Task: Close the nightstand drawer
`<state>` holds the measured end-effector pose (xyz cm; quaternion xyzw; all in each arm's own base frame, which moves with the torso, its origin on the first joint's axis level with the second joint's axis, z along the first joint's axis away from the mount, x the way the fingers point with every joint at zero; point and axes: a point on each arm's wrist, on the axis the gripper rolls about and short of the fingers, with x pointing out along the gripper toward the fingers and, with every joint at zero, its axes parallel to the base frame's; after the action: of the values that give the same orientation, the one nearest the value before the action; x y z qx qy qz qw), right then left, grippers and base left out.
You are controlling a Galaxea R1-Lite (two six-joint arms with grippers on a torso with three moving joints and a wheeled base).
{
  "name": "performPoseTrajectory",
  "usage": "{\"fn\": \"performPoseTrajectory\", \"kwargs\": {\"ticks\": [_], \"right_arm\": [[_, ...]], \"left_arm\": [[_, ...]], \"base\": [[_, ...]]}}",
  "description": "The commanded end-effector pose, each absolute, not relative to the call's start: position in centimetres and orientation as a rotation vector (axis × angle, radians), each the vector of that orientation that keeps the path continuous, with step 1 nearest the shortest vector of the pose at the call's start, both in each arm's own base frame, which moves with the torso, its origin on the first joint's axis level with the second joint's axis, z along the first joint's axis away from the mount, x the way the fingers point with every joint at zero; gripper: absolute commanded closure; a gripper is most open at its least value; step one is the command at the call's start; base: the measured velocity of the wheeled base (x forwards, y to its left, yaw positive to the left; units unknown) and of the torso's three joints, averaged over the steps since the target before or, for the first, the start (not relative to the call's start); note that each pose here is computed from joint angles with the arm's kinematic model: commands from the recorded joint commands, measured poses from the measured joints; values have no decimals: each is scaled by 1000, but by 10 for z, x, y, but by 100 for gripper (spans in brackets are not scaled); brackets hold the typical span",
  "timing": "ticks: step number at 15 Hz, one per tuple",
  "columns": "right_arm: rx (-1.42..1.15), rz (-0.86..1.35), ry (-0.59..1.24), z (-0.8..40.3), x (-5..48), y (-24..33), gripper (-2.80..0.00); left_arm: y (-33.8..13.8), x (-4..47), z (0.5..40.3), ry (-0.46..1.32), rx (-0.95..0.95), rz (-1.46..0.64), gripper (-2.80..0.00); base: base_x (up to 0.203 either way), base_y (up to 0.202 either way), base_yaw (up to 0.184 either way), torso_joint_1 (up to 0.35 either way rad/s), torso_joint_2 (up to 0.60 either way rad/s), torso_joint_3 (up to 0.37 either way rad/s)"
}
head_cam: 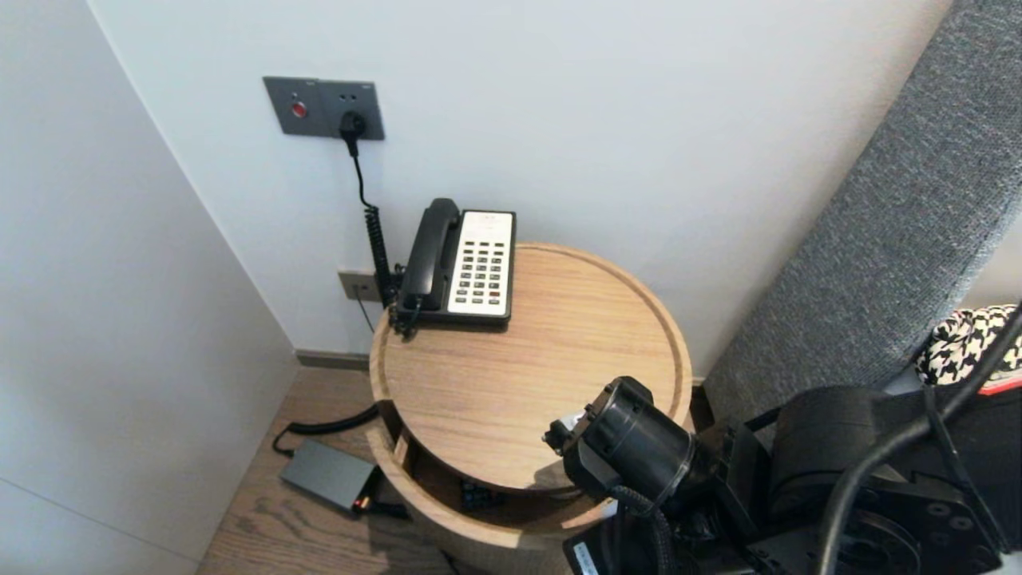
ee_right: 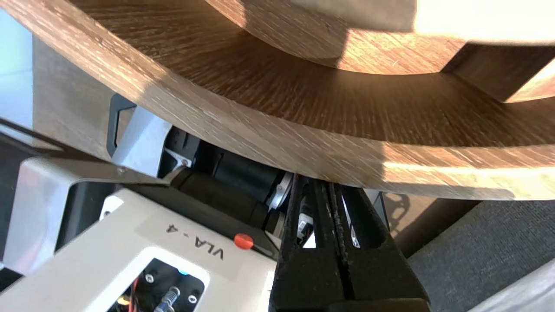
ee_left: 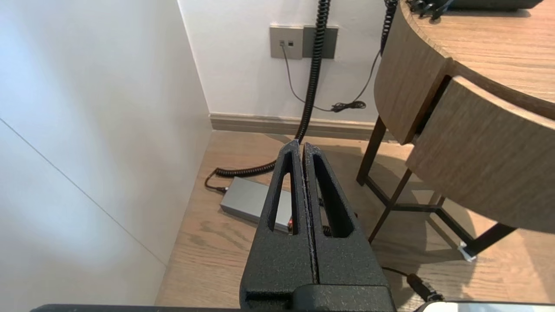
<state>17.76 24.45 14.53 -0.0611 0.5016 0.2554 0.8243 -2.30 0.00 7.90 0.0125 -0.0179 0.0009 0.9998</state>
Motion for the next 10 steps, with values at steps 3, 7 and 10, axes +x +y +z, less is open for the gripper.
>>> {"fn": "performPoseTrajectory", "kwargs": {"ticks": [3, 7, 10], "right_arm": [[-120, 510, 1075, 141, 188, 244, 0], [-114, 504, 1060, 144, 196, 243, 0], [-105, 491, 1058, 143, 203, 244, 0]], "left_arm": [[0, -22, 76, -25, 25, 2, 0], [0, -22, 76, -25, 25, 2, 0], [0, -22, 76, -25, 25, 2, 0]], "base": [[0, 0, 0, 0, 0, 0], [0, 0, 0, 0, 0, 0], [0, 0, 0, 0, 0, 0]]}}
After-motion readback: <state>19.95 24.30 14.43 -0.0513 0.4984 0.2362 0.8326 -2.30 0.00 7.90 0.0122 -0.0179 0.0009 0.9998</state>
